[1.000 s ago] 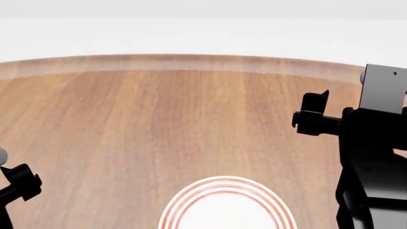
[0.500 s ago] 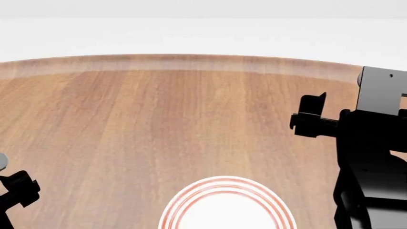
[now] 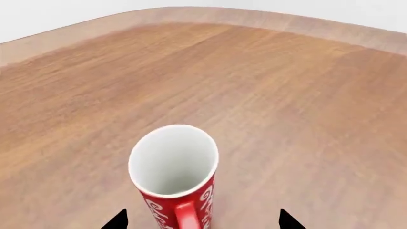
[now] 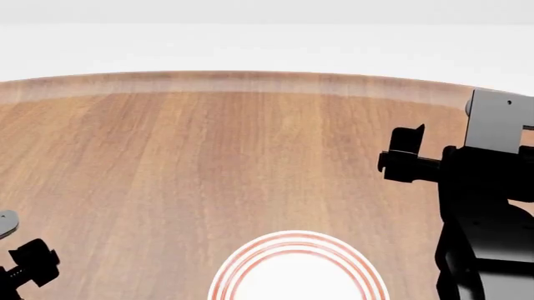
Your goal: Pick up the red mug and put it on the plate
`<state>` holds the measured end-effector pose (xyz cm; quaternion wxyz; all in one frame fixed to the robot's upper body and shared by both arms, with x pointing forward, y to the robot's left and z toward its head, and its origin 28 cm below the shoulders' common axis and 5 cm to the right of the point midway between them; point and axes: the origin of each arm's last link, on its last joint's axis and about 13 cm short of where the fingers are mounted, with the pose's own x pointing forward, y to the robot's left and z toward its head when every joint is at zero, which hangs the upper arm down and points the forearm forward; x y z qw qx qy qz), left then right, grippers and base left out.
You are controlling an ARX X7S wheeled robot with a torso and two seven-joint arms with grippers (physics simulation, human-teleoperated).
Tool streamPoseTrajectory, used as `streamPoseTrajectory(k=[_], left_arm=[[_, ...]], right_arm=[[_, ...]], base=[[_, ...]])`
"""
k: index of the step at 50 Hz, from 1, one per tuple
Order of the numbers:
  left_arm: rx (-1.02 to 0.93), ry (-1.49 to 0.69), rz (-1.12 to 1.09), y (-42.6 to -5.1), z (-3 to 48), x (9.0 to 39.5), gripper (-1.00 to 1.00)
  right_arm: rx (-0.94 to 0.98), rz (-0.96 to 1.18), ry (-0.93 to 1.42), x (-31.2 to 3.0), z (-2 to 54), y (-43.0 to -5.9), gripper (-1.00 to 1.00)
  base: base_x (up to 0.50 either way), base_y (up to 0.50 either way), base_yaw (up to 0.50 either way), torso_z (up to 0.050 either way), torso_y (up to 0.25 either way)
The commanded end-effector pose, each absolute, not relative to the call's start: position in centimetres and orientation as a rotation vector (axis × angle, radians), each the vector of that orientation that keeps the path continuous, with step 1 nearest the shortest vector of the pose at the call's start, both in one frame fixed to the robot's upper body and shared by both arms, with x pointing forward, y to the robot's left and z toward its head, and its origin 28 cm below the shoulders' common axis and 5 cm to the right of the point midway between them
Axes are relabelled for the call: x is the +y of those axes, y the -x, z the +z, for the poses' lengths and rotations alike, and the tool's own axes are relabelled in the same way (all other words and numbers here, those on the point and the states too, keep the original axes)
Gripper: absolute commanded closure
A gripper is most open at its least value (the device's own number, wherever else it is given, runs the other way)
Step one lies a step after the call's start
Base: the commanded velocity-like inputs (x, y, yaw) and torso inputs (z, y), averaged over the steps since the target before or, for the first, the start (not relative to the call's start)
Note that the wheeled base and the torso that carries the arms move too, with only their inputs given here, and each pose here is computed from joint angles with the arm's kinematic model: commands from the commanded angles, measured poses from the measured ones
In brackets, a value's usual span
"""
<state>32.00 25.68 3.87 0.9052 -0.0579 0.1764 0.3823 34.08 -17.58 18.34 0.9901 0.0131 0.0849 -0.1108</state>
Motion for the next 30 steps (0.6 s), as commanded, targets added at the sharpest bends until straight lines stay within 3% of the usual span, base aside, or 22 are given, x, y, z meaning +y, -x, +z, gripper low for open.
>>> streamPoseTrajectory(k=[1, 30], left_arm=[[0.423, 0.124, 0.77, -32.3, 3.3, 25.6, -1.0], [0.533, 0.136, 0.787, -33.7, 1.4, 26.4, -1.0]], right_arm=[[0.171, -0.22, -0.031, -17.6, 18.3, -34.1, -1.0], [0.181, -0.216, -0.042, -17.7, 17.8, -34.1, -1.0]], base=[[0.0, 0.0, 0.0, 0.0, 0.0], [0.0, 0.0, 0.0, 0.0, 0.0]])
